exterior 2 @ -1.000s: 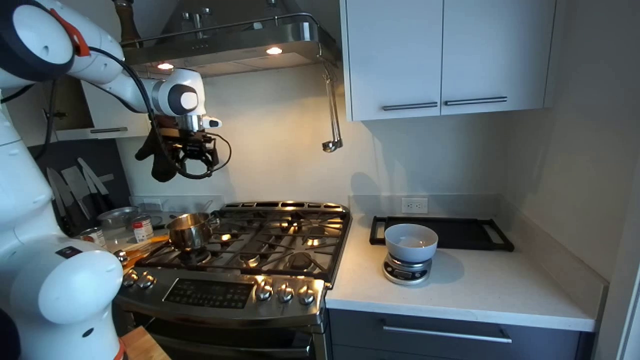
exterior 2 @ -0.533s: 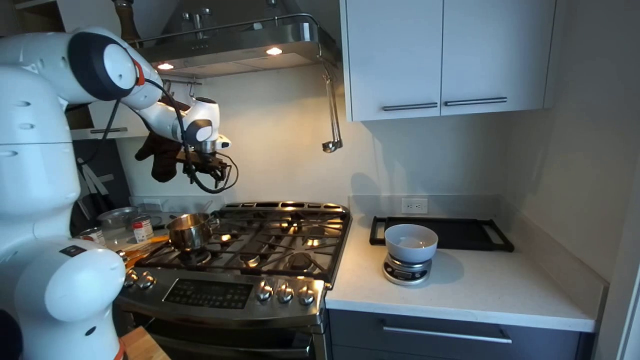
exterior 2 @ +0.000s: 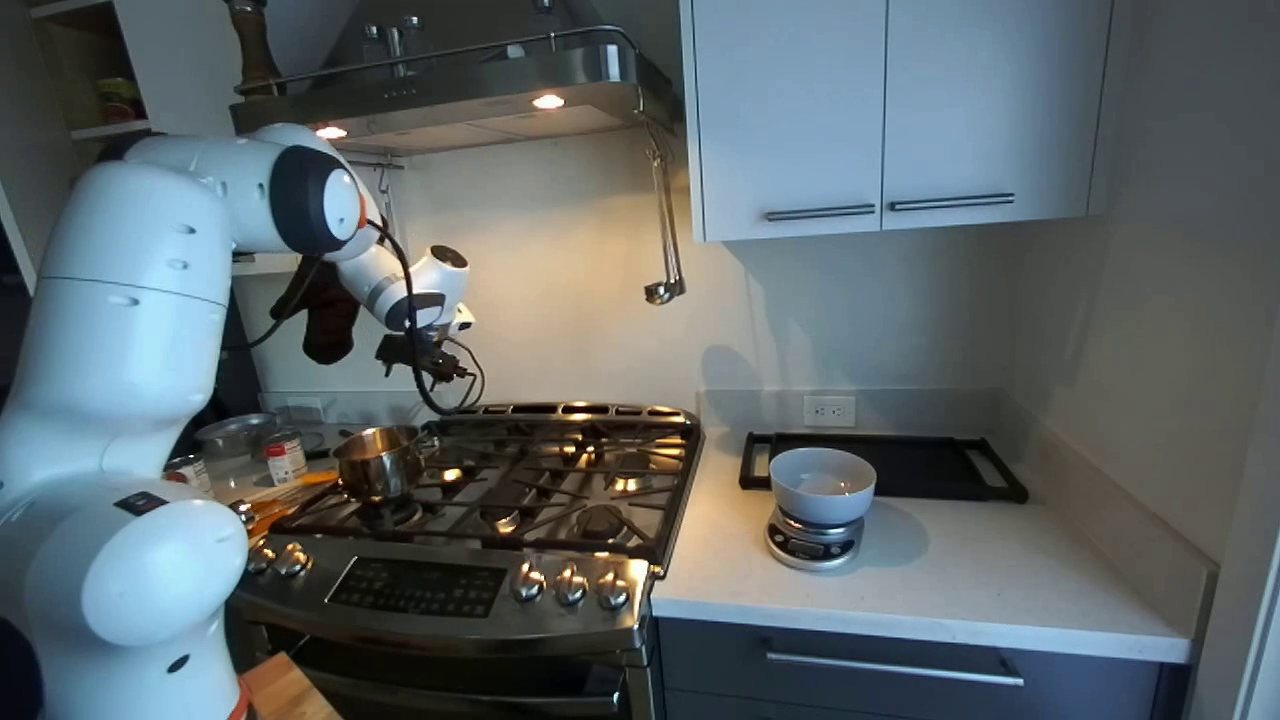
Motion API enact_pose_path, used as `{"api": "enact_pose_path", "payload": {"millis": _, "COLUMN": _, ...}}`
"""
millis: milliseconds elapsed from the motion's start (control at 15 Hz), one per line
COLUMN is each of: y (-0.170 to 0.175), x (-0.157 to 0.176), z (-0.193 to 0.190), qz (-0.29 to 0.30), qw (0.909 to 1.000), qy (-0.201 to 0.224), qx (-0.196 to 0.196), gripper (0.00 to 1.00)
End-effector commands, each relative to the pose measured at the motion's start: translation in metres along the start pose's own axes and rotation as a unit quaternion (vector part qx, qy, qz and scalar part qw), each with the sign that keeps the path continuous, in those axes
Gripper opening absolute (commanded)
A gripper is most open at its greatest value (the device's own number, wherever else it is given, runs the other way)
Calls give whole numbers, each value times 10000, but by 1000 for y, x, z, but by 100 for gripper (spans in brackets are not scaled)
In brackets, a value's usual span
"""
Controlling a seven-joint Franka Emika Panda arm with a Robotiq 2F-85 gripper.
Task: Move the silver pot forward
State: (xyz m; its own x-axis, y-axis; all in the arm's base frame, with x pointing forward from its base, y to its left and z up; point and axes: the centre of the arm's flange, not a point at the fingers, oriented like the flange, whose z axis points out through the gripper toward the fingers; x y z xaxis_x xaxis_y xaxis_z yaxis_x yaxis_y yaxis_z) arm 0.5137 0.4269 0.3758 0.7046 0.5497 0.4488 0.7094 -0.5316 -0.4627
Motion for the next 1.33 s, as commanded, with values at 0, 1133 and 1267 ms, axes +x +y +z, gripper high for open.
{"api": "enact_pose_path", "payload": {"millis": 0, "y": 22, "x": 9, "z": 38, "qz": 164, "qw": 9975, "qy": 117, "qx": 684, "gripper": 100}}
{"api": "enact_pose_path", "payload": {"millis": 1133, "y": 63, "x": 16, "z": 93, "qz": 536, "qw": 9856, "qy": 207, "qx": 1588, "gripper": 100}}
{"api": "enact_pose_path", "payload": {"millis": 1267, "y": 68, "x": 17, "z": 106, "qz": 572, "qw": 9830, "qy": 137, "qx": 1737, "gripper": 100}}
